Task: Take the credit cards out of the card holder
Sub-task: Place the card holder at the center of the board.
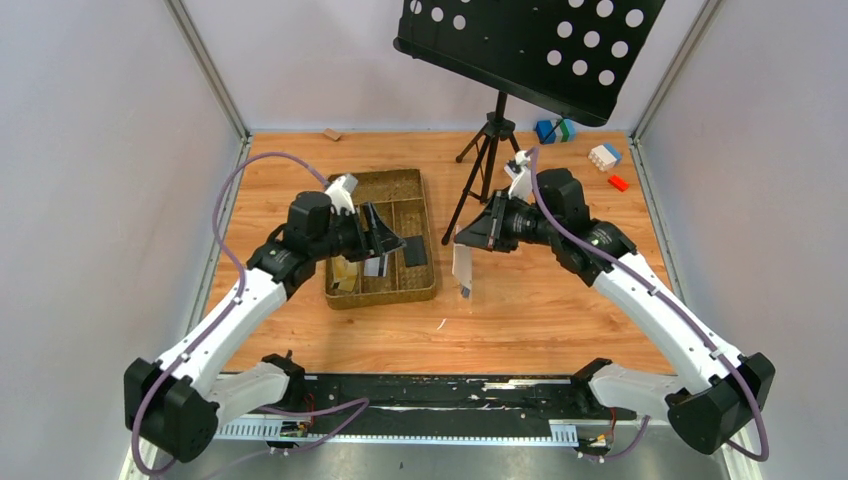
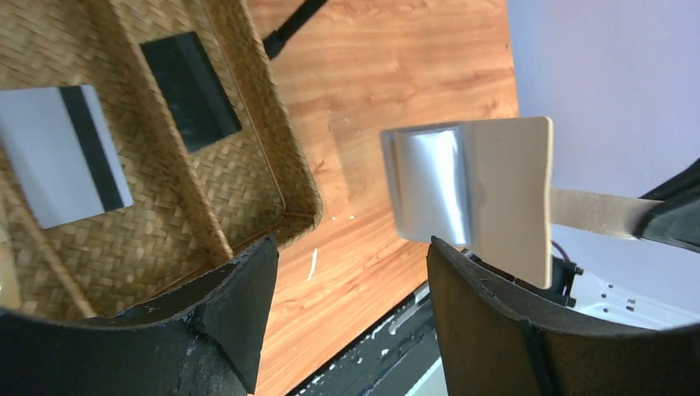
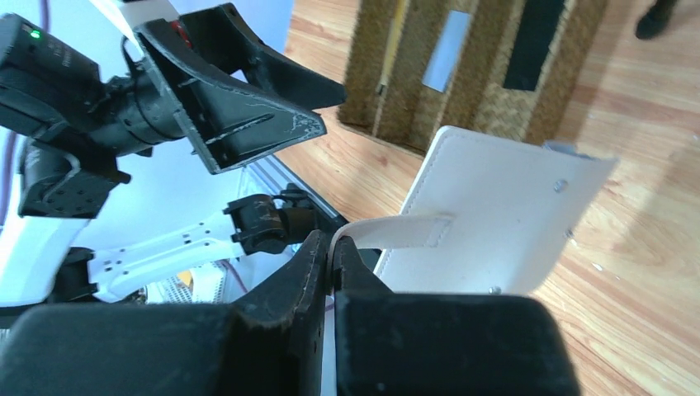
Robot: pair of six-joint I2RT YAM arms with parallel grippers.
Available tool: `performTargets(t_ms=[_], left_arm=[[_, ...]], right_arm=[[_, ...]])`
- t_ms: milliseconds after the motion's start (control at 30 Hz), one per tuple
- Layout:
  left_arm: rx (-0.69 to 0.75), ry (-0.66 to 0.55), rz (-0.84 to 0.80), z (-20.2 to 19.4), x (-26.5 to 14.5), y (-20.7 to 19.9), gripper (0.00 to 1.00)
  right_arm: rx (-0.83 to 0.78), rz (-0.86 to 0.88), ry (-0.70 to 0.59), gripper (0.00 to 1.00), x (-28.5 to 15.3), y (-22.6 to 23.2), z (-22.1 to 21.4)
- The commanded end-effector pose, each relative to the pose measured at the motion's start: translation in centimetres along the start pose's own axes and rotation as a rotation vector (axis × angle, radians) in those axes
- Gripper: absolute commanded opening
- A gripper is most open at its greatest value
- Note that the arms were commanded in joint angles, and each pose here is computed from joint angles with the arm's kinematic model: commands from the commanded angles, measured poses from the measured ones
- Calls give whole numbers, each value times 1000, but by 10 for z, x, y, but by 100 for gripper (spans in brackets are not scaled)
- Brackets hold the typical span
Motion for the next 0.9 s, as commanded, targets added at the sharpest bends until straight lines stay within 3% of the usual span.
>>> performTargets(t_ms=[0,233,400,500,667,867], left_arm=[[15,-47,60,2,-20,9,72],[-1,-11,227,-7,-31,37,69],[8,62,276,-20,-28,50,66],[54,85,347,-18,-27,57,64],[129,149,544,-8,-26,81,65],[157,193,662,-1,-10,103,66]], right_arm=[[-61,172,-45,0,-15,56,21],[-28,148,9,0,-8,57,2],[73,-254,-22,0,-12,-22,-8],[123,-407,37,0,-7,-82,-30],[146,-571,87,0,-8,-151,-54],[117,-635,121,0,-7,-180,-69]])
Point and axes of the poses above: each gripper's point midway between its finger pads, its own x axis out along the fingers, its own y axis along the line the jaws close on, z = x × y, the point moved 4 cm from there along -x, back along the fingers, and after that the axes turned 3 degrees about x, right-handed, at the moved point
